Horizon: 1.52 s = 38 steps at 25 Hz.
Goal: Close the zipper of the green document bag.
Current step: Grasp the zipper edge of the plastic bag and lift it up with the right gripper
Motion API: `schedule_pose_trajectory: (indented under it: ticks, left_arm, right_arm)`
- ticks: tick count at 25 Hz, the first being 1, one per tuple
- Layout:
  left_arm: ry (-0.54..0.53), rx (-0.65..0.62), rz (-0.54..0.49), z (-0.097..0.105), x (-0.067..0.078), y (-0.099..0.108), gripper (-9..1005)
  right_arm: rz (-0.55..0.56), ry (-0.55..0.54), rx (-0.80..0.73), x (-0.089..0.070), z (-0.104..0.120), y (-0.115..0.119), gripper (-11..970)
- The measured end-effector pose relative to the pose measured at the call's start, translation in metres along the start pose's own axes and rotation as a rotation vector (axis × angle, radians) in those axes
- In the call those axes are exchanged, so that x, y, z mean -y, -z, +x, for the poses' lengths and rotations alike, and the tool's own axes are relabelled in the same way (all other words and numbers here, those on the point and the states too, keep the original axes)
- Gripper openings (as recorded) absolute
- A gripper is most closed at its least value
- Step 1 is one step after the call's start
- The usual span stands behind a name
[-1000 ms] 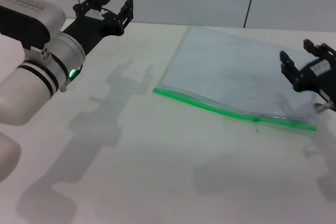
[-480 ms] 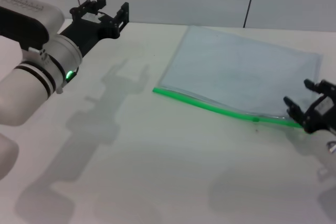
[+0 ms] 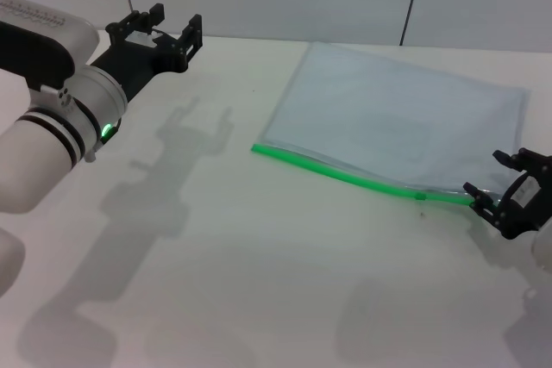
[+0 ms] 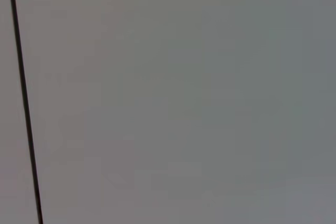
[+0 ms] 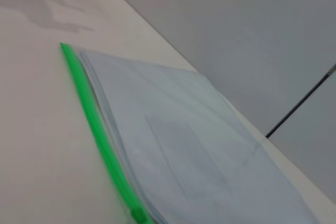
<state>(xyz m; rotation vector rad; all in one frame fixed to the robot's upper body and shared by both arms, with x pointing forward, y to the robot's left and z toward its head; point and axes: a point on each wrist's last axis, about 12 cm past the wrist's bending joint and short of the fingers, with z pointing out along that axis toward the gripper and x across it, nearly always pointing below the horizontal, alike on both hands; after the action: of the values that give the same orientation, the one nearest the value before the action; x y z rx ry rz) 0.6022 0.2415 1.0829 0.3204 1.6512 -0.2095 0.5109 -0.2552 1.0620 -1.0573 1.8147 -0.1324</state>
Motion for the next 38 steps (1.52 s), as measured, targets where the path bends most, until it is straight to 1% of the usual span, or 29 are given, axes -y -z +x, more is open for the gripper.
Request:
schedule_pose_trajectory:
  ticks: [5,19,38]
  left_arm:
    - [0.0,0.0,-0.001,-0.0002,-0.0002,-0.0002,575]
    - [0.005,0.003,-0.01,-0.0006,-0.0022,-0.0002,575]
    - [0.002,-0.008,-0.01,0.0,-0.0021,-0.0021,574]
  right_arm:
    - [0.0,0.024,-0.001,-0.0044,-0.0041,-0.0013,564]
    - [0.029,0.005,0.002,-0.0019,-0.0069,-0.0042,562]
    - [0.032,0.004,-0.002,-0.0003,-0.0087,-0.0051,560]
